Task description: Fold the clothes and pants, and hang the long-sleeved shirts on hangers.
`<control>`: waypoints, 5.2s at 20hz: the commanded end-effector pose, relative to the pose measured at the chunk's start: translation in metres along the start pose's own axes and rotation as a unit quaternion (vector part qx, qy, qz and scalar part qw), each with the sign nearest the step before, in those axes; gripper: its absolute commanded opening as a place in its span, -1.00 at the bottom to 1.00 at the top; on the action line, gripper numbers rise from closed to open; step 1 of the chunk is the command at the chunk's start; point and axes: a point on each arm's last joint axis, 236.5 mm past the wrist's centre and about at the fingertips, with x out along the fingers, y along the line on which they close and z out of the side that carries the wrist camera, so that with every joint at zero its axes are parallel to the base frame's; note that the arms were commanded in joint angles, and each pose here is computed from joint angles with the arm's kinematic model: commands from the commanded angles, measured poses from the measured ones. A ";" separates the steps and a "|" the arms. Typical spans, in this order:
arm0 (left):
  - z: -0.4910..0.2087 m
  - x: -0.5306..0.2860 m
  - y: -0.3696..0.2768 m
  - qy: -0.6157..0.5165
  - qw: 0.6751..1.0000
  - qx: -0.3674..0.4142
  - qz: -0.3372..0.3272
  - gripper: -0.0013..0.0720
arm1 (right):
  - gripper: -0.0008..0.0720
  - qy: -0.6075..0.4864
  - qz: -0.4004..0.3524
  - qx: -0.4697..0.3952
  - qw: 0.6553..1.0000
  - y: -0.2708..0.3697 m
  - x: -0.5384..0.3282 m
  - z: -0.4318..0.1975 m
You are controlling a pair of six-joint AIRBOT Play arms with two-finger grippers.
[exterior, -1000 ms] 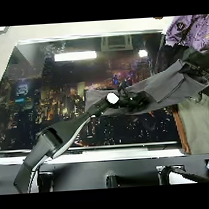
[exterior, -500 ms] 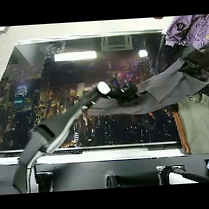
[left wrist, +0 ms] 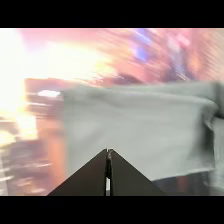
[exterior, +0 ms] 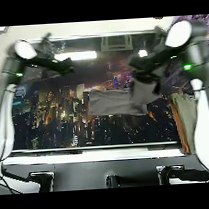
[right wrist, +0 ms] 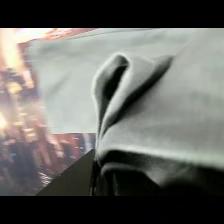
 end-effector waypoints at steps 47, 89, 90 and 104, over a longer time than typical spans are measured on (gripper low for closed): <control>0.011 -0.060 0.086 -0.013 0.997 -0.044 0.061 -0.91 | 0.53 0.160 0.192 0.075 0.965 -0.149 0.195 -0.003; 0.007 -0.058 0.079 -0.003 0.998 -0.043 0.050 -0.91 | -0.89 -0.276 -0.161 0.338 0.885 -0.326 -0.168 0.135; 0.007 -0.058 0.079 -0.003 0.998 -0.043 0.050 -0.91 | -0.89 -0.274 -0.172 0.344 0.882 -0.330 -0.170 0.131; -0.005 -0.058 0.077 0.023 0.998 -0.032 0.047 -0.91 | -0.89 -0.108 -0.327 0.359 0.868 -0.369 -0.166 0.018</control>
